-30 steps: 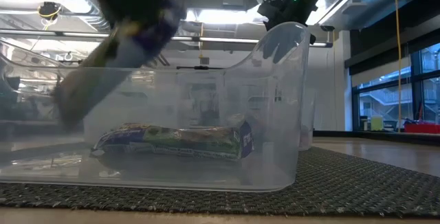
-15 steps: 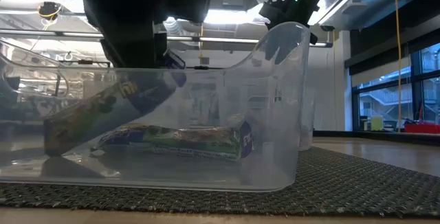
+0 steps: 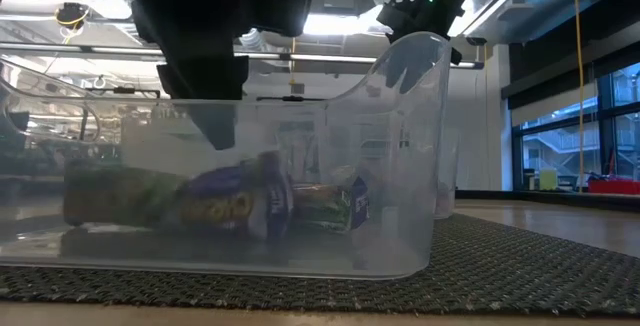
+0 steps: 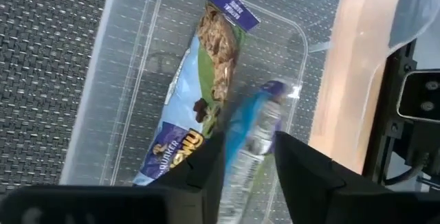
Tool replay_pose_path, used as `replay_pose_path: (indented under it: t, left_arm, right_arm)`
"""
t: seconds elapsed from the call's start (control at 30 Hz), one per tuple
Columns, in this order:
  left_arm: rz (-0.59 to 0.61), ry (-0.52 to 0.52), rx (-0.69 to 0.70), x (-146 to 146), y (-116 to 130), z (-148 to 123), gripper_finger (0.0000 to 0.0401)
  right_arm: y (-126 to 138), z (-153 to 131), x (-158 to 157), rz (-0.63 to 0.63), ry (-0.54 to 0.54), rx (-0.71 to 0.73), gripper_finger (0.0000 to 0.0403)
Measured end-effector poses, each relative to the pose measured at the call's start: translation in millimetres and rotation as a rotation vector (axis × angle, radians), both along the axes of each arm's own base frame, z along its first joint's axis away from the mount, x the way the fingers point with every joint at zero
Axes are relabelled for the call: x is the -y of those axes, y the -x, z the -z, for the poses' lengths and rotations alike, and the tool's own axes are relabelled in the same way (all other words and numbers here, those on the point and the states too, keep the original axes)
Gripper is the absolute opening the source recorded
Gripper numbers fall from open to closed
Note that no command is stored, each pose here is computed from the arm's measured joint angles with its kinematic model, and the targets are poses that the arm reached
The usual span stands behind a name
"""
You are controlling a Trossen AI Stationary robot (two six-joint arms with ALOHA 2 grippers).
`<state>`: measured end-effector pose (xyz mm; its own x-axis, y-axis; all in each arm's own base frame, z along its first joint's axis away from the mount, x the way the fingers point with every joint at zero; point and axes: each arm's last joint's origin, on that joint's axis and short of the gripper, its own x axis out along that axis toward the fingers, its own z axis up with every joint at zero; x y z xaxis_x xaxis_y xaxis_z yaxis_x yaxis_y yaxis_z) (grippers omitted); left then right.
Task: Pick and place Granola Bars by type
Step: Put the yellow granola bar into the top left transparent bin
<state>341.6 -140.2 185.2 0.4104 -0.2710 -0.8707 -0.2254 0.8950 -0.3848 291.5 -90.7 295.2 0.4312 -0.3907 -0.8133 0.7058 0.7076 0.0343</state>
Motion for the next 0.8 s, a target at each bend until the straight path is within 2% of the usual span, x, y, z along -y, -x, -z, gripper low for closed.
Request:
replay_pose_path:
  t: [0.1,0.27,0.57,0.7,0.8]
  left_arm:
    - [0.001,0.011,0.019,-2,1,-8,0.0139]
    - [-0.053,0.014,0.106,-18,4,-36,0.0152]
    - [-0.201,-0.053,0.243,-85,13,-84,0.0149]
    - [-0.28,-0.15,0.306,-122,22,-103,0.0152]
    - [-0.338,-0.235,0.334,-144,30,-113,0.0152]
  right_arm:
    - [0,0,0,0.0,0.0,0.0,0.0217]
    - [0,0,0,0.0,0.0,0.0,0.0217]
    - [1,1,0,-0.023,0.01,-0.02,0.0217]
    - [3,2,-1,-0.056,0.019,-0.062,0.0217]
    - [3,2,-1,-0.155,0.068,-0.111,0.0217]
